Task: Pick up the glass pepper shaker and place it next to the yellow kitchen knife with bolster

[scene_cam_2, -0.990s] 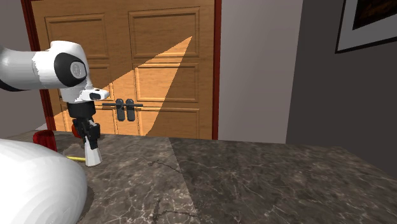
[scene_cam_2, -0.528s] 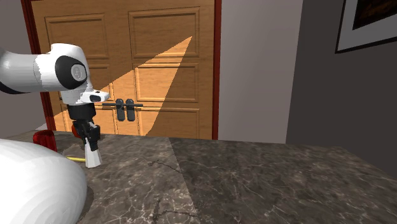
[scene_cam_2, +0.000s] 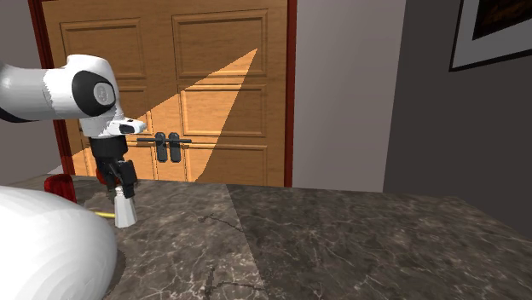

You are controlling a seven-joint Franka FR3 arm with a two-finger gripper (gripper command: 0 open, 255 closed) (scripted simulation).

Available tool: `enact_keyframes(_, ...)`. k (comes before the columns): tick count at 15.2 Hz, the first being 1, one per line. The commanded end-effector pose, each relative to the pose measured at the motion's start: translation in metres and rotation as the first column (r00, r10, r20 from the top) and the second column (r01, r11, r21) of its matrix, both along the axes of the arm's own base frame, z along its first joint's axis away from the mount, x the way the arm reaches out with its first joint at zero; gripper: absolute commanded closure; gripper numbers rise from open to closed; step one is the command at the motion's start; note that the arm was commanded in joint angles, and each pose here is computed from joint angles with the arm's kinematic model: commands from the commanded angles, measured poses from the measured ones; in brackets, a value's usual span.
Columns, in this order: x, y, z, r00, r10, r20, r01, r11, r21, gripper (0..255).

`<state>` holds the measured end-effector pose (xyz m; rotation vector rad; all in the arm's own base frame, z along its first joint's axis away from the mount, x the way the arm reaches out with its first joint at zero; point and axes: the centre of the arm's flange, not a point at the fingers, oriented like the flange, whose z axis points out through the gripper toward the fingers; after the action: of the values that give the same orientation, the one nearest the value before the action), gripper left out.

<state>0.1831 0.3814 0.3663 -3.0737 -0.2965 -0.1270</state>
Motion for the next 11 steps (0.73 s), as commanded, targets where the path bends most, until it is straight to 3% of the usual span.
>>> enact_keyframes(1,-0.001,-0.001,0.019,1.0,0.0,-0.001,0.0,1.0,-0.001,0)
enact_keyframes(3,-0.003,-0.002,0.043,1.0,0.0,-0.001,0.0,1.0,-0.001,0)
enact_keyframes(11,-0.003,-0.002,0.043,1.0,0.0,-0.001,0.0,1.0,-0.001,0)
